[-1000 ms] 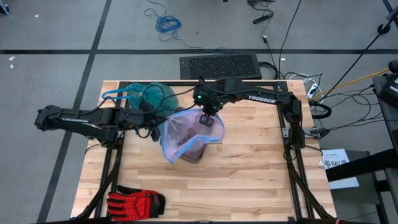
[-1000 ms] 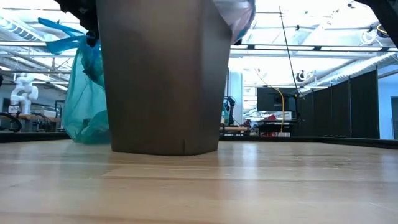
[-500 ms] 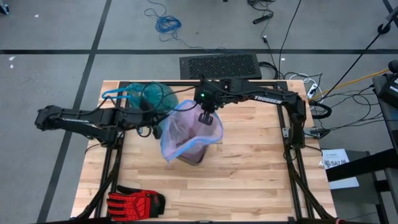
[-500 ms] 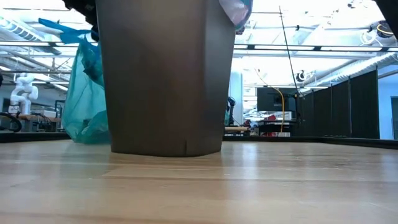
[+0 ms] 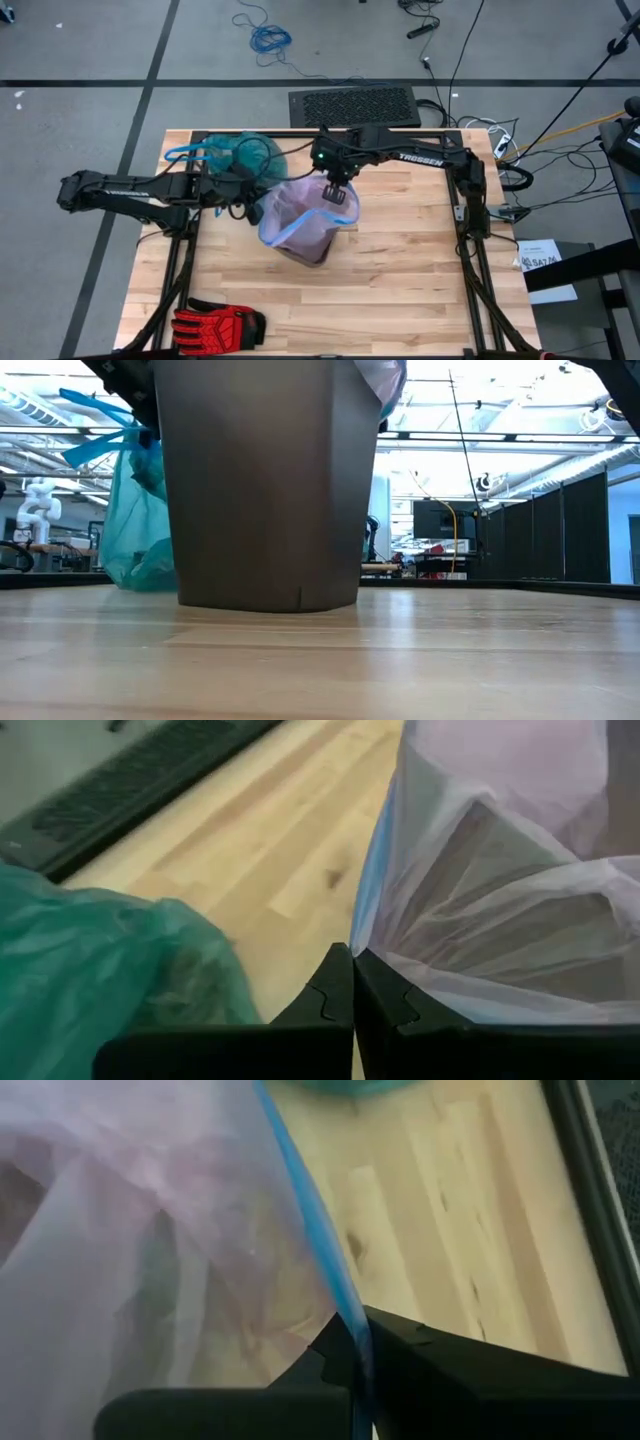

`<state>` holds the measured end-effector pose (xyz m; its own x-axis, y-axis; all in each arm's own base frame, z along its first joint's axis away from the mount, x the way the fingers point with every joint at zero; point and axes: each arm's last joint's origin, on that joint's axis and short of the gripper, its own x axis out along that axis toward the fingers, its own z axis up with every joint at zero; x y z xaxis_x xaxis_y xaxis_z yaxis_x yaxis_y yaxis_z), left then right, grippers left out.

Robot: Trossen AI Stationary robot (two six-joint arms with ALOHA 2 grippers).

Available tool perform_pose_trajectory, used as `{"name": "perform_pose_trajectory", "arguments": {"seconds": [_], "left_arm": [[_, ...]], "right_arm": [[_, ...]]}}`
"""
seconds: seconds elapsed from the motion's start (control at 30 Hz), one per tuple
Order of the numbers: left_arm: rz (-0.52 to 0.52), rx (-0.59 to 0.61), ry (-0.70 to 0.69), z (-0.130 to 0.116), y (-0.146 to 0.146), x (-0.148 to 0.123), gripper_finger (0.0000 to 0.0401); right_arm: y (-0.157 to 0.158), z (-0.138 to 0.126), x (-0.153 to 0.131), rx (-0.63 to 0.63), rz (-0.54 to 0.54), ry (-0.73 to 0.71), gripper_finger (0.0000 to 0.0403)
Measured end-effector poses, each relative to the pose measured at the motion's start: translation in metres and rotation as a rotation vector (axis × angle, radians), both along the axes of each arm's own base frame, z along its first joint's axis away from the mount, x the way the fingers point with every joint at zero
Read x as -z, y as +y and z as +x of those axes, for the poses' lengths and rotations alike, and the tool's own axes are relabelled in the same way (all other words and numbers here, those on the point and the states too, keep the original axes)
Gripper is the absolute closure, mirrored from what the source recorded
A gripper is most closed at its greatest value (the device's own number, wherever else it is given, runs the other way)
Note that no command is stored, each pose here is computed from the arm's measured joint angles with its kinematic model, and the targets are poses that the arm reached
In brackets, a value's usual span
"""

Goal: Place trash/remove bag and relplace
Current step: Insert the trash bag into the trash bin

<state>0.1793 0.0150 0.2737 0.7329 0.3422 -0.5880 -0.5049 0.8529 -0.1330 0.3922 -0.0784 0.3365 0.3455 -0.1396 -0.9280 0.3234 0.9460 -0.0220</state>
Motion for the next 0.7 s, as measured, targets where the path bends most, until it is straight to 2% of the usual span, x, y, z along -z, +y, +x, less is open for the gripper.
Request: {"name": "perform_pose_trajectory", "arguments": {"seconds": [0.13, 0.23, 0.33, 0.7], "left_arm": [[-0.018, 0.083, 0.01, 0.001, -0.003, 0.0, 0.0401], [0.018, 0.206, 0.035, 0.003, -0.008, 0.001, 0.0393], [0.067, 0.288, 0.06, 0.005, -0.013, 0.003, 0.0369], [0.198, 0.297, 0.016, 0.002, -0.011, -0.011, 0.0256]], "right_arm": [[0.01, -0.001, 0.001, -0.015, 0.009, 0.031, 0.0403], [0.021, -0.001, 0.002, -0.041, 0.011, 0.047, 0.0403], [0.029, 0.0, 0.002, -0.061, 0.007, 0.05, 0.0403], [0.036, -0.001, 0.002, -0.068, 0.01, 0.071, 0.0403]]}}
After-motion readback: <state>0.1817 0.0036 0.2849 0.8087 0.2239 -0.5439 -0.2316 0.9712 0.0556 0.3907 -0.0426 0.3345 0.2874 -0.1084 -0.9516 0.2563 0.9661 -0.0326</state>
